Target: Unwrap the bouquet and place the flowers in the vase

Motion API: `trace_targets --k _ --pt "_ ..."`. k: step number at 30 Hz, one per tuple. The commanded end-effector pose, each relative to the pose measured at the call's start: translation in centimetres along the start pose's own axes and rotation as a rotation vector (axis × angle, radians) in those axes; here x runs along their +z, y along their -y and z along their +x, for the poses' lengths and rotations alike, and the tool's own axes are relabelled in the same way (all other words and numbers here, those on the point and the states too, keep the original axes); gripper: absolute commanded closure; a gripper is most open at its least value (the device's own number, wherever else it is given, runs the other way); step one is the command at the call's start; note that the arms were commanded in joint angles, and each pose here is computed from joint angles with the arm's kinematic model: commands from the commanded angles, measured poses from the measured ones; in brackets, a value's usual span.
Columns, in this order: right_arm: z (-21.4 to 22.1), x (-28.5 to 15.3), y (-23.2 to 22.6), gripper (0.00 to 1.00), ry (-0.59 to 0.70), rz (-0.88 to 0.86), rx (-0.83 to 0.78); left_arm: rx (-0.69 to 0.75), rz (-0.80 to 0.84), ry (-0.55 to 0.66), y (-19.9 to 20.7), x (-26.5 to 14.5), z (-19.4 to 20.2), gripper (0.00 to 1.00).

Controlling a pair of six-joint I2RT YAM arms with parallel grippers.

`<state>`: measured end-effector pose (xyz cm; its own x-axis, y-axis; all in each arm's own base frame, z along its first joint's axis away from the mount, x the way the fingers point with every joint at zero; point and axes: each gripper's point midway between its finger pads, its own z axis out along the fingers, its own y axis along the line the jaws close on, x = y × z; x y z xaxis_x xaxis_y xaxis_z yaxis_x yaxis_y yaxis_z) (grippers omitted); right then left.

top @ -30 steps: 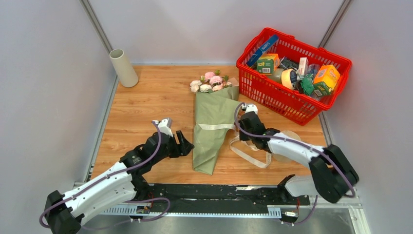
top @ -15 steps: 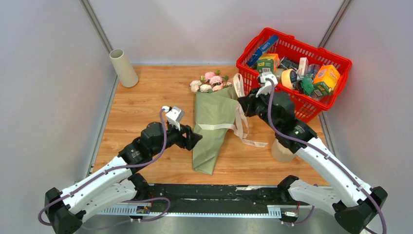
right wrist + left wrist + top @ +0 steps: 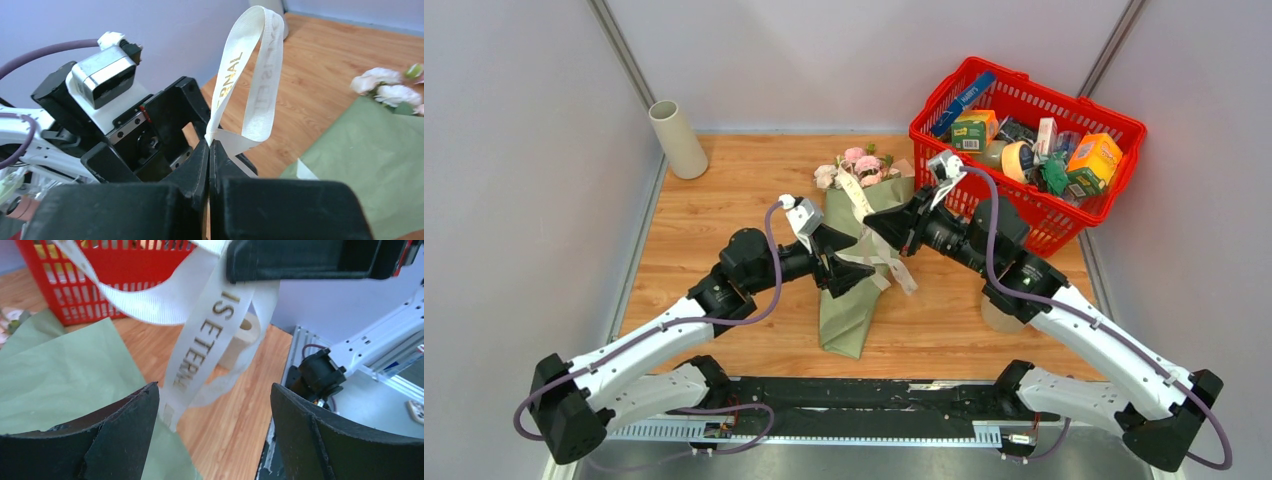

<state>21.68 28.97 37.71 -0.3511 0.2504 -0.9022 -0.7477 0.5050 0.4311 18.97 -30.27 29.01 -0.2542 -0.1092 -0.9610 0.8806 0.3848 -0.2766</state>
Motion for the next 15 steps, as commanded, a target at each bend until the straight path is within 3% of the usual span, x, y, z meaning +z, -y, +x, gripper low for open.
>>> trace_targets --k 1,5,10,15 --pt "-1.3 -0.1 -3.2 1.0 0.096 -0.134 0.103 -0.026 0.139 0.148 2.7 0.4 -3.1 0.11" --pt "-0.4 -0.1 -2.9 1.0 0.109 -0.119 0.153 -0.031 0.128 0.21 2.6 0.2 -3.7 0.11" --pt "0.1 -0.3 -2.7 1.0 0.13 -0.121 0.189 -0.064 0.108 0.186 1.8 0.9 -2.5 0.13" --pt "1.3 -0.1 -2.2 1.0 0.112 -0.115 0.208 -0.091 0.131 0.189 1.9 1.7 -2.4 0.23"
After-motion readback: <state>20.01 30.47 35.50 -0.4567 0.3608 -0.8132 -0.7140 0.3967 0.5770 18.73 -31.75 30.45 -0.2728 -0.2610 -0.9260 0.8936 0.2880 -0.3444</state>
